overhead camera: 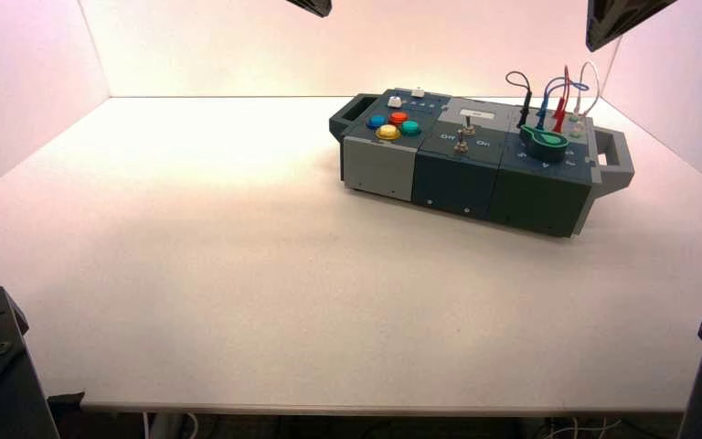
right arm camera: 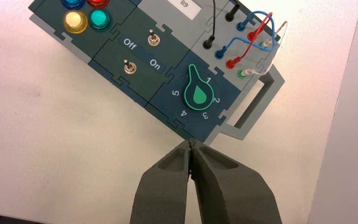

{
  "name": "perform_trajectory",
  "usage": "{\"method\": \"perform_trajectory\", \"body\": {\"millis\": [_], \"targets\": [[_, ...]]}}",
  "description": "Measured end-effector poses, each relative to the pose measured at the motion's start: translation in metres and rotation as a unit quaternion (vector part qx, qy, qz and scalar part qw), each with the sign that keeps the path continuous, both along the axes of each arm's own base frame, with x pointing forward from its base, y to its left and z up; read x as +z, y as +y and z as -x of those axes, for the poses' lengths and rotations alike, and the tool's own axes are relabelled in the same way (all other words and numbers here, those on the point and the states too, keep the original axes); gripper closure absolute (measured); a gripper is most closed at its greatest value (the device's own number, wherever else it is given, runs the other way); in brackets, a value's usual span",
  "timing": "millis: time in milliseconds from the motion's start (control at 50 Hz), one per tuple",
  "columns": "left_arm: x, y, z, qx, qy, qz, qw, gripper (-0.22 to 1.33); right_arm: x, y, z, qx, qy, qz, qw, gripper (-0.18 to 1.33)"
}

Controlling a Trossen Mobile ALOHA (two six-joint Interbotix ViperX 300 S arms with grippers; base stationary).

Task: Turn the knob to position 5.

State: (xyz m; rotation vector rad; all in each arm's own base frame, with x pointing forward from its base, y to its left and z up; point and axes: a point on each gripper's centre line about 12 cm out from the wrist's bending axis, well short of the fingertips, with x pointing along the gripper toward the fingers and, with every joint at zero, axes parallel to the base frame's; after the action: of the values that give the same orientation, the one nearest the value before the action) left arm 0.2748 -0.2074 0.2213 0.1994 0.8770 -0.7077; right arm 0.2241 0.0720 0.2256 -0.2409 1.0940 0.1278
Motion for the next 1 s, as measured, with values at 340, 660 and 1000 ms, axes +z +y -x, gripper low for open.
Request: {"method": "perform_trajectory", "body": {"millis": [340,660,1000], "targets": [[0.0,0.0,0.0,0.002,0.0,0.002,1.0,1.27,0.0,0.0,0.0,0.001,0.001,0.001,1.0,1.29],[0.0,0.0,0.0,0.002,0.001,0.001,1.0,1.26,-0.01,0.005,-0.011,0.003,0.015,0.005,0.9999,1.29],[-0.003,-0.001,-0.017,0.012,0.011,-0.004,0.9999,1.26,-0.033,0.015,-0.037,0.002,0.04,0.013,0.9991,1.29]]}}
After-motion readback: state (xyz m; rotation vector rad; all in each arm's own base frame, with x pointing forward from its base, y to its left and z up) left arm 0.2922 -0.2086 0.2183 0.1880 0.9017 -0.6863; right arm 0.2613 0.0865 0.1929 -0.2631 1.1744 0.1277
